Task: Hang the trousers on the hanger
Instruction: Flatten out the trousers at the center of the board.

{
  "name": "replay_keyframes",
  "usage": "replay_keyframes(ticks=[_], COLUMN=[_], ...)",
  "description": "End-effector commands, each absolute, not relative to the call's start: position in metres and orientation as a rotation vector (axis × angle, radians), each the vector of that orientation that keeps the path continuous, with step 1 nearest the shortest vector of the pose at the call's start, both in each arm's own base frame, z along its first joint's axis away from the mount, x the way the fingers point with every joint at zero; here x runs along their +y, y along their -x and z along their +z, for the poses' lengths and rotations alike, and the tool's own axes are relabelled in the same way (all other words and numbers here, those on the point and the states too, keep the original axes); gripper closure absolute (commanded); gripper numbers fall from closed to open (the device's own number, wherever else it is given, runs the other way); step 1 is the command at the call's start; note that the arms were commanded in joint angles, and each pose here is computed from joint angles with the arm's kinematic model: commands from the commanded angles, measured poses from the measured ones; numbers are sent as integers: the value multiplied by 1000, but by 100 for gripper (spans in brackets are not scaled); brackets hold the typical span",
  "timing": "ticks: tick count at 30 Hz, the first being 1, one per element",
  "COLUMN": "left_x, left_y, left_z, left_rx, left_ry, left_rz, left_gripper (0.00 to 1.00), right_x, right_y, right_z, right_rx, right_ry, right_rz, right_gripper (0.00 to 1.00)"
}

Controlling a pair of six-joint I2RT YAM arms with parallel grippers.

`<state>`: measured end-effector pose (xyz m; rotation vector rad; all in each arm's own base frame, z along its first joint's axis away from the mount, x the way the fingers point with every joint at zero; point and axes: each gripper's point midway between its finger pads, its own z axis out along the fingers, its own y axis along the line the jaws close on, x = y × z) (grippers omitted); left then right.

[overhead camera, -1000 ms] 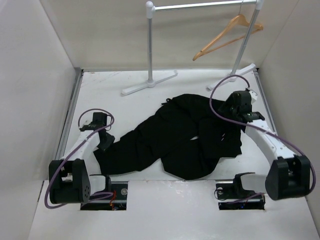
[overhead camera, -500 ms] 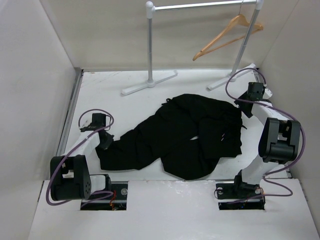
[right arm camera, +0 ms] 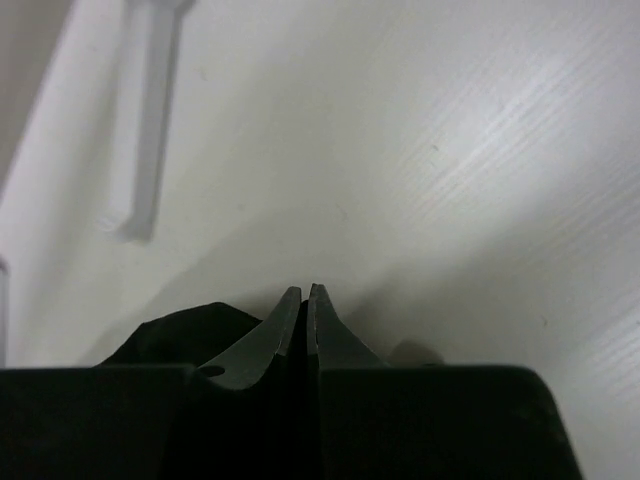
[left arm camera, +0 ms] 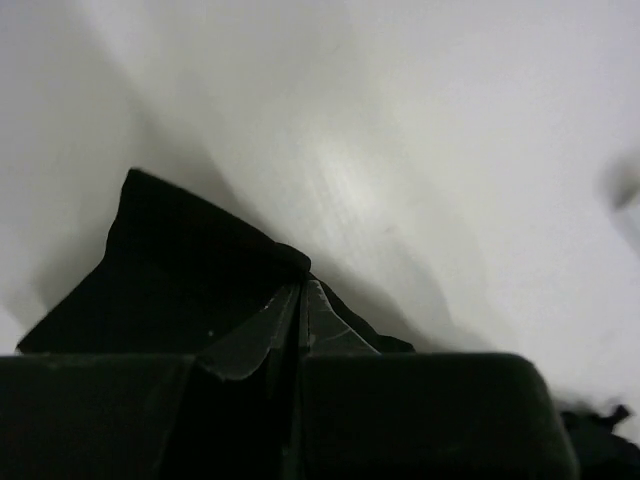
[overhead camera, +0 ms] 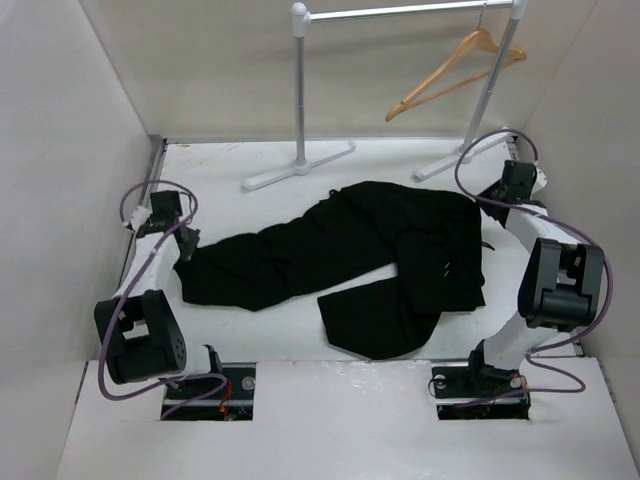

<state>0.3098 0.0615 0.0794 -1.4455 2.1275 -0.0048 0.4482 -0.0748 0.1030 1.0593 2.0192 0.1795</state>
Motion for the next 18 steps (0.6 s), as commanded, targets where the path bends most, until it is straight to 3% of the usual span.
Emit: replay_keyframes(ticks=[1,5,10,14,18], left_x=[89,111,129,118,115], left_y=[-345,-369,-442,-489,-471], left_z=[124,129,131,181,226], left_rx=[1965,1902,1904,1845,1805], left_ry=[1422,1450,1419,1288,1206], left_rz=[16,47,40,-13,38], left_gripper=[100,100,98,98,100], right_x=[-84,-96,-107,-111,-106], right_y=[-479,-491,-528,-543,-532], right_z=[184,194,185,191,211], right_rx=[1761,1727,1738,1734,1712], right_ry=[-988,-1002,-1042,-1046,-1015], right_rz=[269,281,317,319,327], right_gripper=[94,94,93,94,94])
